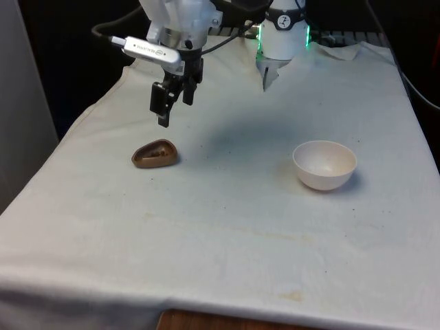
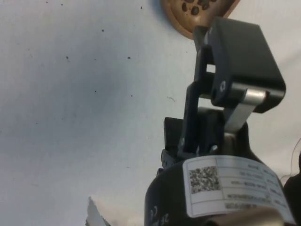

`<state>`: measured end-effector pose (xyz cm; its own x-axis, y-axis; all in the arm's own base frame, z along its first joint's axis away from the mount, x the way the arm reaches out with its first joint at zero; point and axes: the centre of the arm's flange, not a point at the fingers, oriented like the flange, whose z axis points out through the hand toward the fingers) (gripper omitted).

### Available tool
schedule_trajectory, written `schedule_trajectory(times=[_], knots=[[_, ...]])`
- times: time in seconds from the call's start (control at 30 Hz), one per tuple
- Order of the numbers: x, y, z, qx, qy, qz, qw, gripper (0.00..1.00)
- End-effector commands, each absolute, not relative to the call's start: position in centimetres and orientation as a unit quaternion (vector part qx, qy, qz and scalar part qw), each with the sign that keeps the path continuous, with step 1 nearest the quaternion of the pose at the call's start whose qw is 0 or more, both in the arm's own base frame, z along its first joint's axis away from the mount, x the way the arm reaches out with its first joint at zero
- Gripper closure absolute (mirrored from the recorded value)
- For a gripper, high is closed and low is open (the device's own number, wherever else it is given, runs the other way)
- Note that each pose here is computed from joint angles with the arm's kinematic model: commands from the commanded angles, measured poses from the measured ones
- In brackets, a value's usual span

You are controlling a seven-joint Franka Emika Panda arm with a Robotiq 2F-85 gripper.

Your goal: Pour the coffee beans from the cup into the bowl.

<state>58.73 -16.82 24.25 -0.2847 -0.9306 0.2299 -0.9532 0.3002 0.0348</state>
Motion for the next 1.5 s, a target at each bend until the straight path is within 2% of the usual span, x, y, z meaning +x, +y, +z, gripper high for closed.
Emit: schedule_trajectory(times=[0.0,1.07,1.47], knots=[[58.9,-16.8,24.3,0.584,-0.803,0.061,0.097,0.0],[58.4,-17.1,23.4,0.544,-0.83,0.055,0.108,0.0],[58.1,-17.3,22.3,0.53,-0.842,0.059,0.08,0.0]])
